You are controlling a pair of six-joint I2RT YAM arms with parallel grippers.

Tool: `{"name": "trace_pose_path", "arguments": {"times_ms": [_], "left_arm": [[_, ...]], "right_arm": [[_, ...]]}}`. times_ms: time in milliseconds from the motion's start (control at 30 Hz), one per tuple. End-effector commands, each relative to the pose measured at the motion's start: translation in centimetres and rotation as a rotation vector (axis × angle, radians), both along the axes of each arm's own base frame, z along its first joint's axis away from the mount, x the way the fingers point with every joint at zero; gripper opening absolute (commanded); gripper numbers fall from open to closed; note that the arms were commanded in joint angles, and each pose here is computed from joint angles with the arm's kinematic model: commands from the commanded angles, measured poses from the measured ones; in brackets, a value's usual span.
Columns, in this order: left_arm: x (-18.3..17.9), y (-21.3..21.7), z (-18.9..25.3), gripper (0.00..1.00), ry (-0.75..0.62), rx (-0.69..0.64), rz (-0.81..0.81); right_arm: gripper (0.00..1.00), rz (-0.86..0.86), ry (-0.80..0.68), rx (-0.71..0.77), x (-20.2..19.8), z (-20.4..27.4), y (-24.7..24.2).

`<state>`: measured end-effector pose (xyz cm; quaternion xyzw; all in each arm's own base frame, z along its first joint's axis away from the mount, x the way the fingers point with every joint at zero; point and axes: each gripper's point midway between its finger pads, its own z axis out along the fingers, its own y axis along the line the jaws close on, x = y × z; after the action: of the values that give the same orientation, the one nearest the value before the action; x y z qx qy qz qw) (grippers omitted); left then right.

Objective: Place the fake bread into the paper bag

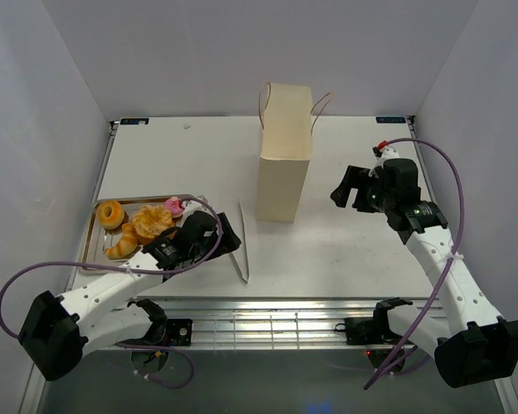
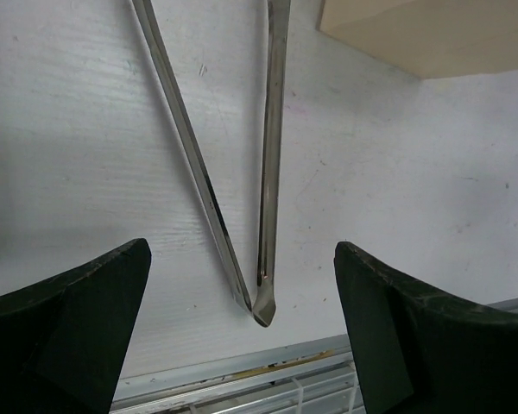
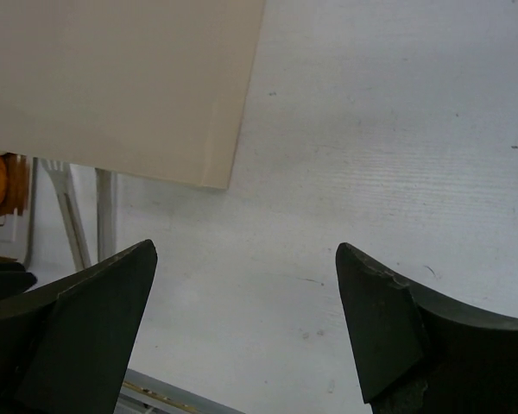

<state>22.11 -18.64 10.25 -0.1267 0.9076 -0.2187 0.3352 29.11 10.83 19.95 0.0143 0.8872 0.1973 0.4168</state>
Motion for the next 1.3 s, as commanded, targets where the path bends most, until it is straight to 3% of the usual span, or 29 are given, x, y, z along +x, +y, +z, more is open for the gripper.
{"name": "trace_pose_path", "arguments": {"times_ms": [0,367,667,900,1067,1267], "left_arm": [[0.4,-0.5,-0.4,0.98,0.001,0.05,0.077],[1.1,-3.2,-4.2,0.98,0.055,0.192,0.111],[2.4,-4.9,-6.1,0.98,0.085,0.263,0.104],[2.7,-4.3,-7.9,0.96,0.125,0.396,0.121],[2.1,-3.6,-9.0,0.88,0.148,0.45,0.132],[1.3,-2.9,-10.1,0.71,0.156,0.501,0.141]], "right_arm": [[0.9,0.066,-0.046,0.015,-0.1,3.4,1.9],[0.9,0.148,-0.077,0.024,-0.9,5.5,5.4],[0.9,0.116,-0.099,-0.009,-1.6,4.9,4.3],[0.9,0.11,-0.111,-0.02,-1.7,4.7,3.9],[0.9,0.107,-0.124,-0.017,-1.8,4.7,3.8],[0.9,0.106,-0.147,-0.011,-1.9,5.3,3.8]]}}
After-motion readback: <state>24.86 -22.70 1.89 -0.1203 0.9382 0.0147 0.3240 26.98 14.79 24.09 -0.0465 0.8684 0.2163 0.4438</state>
